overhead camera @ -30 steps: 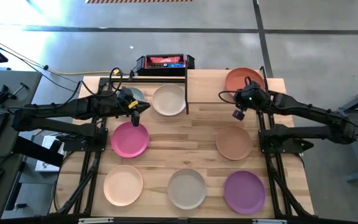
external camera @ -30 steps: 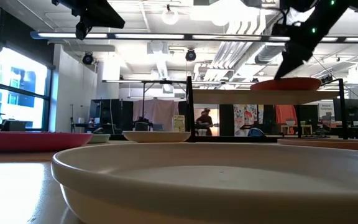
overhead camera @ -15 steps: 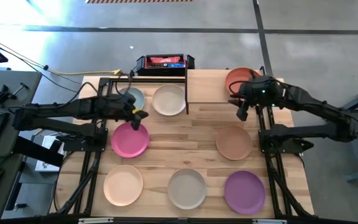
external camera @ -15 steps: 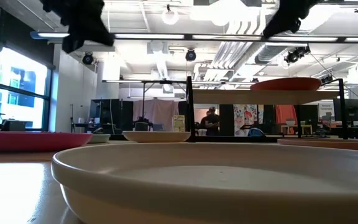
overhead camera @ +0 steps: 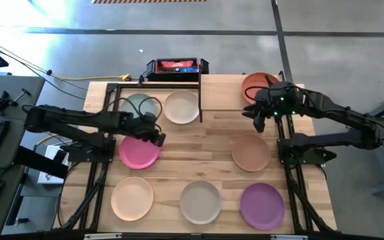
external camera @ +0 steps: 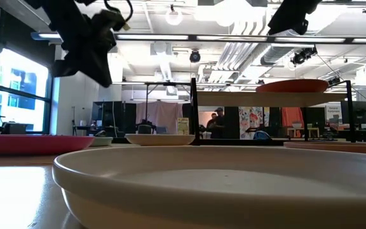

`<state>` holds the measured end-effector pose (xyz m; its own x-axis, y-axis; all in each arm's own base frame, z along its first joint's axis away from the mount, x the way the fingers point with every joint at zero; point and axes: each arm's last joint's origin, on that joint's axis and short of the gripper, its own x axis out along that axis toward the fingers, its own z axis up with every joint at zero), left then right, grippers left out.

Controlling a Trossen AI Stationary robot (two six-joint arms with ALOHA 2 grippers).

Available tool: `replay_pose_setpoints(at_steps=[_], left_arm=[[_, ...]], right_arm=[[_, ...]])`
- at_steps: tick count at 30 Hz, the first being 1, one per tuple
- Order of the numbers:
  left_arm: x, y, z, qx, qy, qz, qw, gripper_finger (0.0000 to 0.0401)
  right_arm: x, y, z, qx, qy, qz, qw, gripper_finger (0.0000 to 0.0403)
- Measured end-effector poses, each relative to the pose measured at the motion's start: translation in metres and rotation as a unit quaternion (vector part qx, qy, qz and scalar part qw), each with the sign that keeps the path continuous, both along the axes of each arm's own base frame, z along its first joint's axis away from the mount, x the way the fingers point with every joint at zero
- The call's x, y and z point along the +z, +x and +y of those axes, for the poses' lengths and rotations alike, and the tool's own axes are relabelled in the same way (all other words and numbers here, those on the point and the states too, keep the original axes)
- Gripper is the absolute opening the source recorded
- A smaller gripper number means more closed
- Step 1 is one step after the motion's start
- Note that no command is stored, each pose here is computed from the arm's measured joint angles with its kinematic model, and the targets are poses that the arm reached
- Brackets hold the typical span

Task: Place and stack plates onto a shelf
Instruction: Stack the pink plate on top of the orange plate on the shelf

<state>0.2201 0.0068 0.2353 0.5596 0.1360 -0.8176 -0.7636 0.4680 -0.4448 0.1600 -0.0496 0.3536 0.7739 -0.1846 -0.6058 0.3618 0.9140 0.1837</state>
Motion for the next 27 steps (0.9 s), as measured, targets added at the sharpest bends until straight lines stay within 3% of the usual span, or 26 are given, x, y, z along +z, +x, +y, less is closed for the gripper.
replay_pose_setpoints(at_steps=[4, 10, 27], left_arm=[[-0.012, 0.008, -0.005, 0.030, -0.027, 0.023, 0.999, 0.0028], [-0.028, 0.016, -0.013, 0.019, -0.055, 0.062, 0.996, 0.0028], [-0.057, 0.022, -0.025, 0.023, -0.062, 0.147, 0.987, 0.0028]], right_arm=[[-0.004, 0.004, -0.001, -0.001, 0.007, 0.018, 1.000, 0.0097], [-0.013, 0.015, -0.005, -0.008, 0.024, 0.047, 0.999, 0.0097], [-0.040, 0.044, -0.014, -0.006, 0.045, 0.122, 0.992, 0.0097]])
